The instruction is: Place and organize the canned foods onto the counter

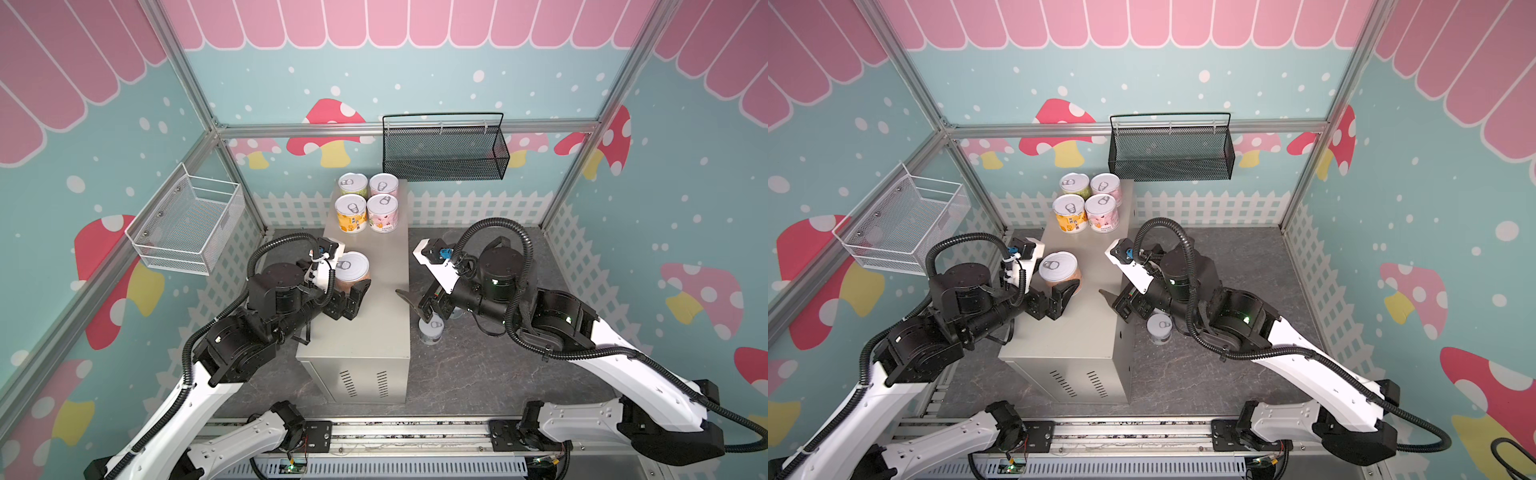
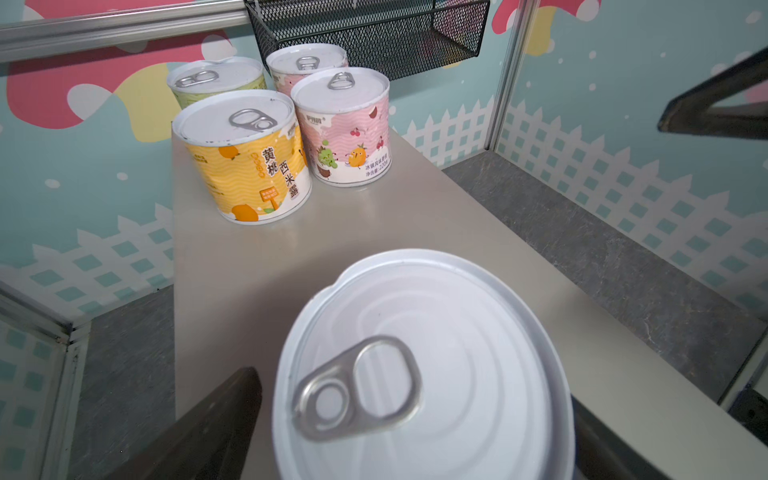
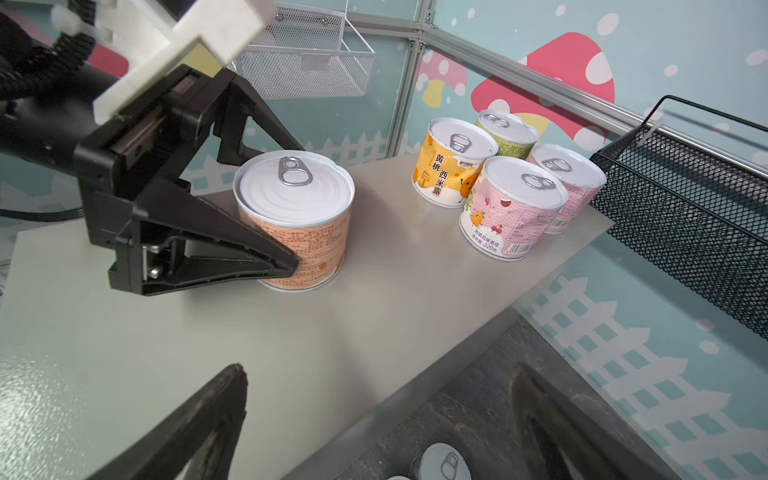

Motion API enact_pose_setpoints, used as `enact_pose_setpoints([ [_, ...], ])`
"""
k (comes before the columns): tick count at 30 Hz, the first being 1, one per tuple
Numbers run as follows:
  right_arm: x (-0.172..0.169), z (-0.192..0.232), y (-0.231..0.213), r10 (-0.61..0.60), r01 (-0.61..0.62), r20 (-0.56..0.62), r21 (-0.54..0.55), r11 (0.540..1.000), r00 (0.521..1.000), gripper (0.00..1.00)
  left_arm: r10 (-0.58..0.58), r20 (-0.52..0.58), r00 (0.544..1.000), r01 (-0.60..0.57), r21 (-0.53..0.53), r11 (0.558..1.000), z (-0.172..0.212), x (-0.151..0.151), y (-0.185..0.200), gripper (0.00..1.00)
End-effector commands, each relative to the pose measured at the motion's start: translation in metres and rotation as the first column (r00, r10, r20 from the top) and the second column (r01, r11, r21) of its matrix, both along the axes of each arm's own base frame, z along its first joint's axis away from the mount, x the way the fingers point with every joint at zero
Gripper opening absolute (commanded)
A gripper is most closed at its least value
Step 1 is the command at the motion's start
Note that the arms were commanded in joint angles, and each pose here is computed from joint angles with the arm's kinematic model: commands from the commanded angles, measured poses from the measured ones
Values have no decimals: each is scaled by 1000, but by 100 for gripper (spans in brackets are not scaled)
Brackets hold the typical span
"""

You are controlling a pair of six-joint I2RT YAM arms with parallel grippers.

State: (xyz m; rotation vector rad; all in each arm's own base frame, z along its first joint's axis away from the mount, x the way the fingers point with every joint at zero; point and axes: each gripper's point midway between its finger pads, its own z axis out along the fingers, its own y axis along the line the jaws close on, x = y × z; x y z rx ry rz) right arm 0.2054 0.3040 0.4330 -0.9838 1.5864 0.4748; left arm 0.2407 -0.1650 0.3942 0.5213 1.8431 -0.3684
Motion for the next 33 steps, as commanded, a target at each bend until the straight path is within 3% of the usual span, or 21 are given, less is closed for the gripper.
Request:
enact_pose_setpoints([
  [1,-2,8,-3,-6,4,28,42,999,1000,99,-58,15,998,59,-68,996,7,0,-11,97],
  [9,0,-1,5,3,-7,52,90,996,999,99,-26,31,999,29,-129,991,-2,9,-8,91],
  [15,20,-5,3,-106,100,59,107,989,993,99,49,51,998,-40,-153,987,-9,18,2,83],
  [24,30,-16,7,-149,142,51,128,982,987,99,68,61,996,-59,-141,988,-8,38,8,80],
  [33,32,-17,7,-158,151,44,145,978,986,99,84,61,995,-74,-151,986,-2,76,10,80],
])
